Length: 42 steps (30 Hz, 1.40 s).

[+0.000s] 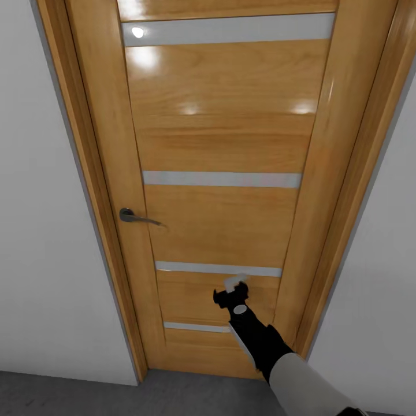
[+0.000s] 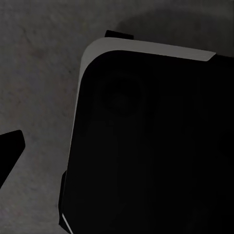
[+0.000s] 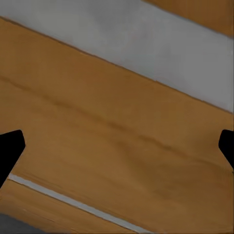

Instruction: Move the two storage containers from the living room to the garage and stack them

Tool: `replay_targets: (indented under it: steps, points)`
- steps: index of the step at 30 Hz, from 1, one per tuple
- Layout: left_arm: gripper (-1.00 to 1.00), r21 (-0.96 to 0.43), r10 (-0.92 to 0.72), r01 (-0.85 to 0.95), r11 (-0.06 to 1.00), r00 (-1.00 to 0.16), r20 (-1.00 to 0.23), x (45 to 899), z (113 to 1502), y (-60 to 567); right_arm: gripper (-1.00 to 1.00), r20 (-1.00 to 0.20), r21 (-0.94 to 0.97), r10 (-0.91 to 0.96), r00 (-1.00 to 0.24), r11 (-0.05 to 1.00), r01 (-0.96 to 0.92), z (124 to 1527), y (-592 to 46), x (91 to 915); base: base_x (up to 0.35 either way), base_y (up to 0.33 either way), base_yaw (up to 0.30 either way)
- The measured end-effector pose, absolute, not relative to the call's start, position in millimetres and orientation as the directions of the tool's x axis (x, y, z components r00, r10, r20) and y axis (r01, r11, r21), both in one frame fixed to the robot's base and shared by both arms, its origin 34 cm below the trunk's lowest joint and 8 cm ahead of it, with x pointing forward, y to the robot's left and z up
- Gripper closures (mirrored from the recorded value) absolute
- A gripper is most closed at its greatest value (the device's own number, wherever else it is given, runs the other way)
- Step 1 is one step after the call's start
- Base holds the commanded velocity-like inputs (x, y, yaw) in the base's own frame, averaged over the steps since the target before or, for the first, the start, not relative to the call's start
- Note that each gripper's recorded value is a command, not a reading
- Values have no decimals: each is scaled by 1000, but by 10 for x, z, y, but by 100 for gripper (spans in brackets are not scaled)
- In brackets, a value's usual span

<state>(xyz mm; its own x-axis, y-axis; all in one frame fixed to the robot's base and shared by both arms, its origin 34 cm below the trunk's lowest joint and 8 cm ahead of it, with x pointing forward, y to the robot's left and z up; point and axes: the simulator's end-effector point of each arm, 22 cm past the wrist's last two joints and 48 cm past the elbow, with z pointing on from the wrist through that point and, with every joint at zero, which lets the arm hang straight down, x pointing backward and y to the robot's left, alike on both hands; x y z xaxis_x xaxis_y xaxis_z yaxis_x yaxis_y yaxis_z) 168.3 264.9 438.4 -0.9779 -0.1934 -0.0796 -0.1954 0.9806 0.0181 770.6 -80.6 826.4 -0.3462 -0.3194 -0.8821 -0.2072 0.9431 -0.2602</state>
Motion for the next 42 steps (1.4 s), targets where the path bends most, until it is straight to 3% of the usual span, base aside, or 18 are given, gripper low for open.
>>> replay_targets:
  steps: [19,32,42]
  points:
    - [-100,16,-189,-191,981,-979,-77,1672,4384,2638,-100,-873,-443,-478,-96,860,-254,9333,-362,8164,27,0,0]
    - [-100,15,-188,-190,982,-979,-75,1662,4384,2637,-100,-870,-454,-486,-76,853,-256,9410,-345,8202,306,0,0]
    - [-100,15,-190,-191,981,-979,-77,1670,4385,2638,-100,-832,-490,-534,-153,835,-251,9035,-633,8267,321,0,0]
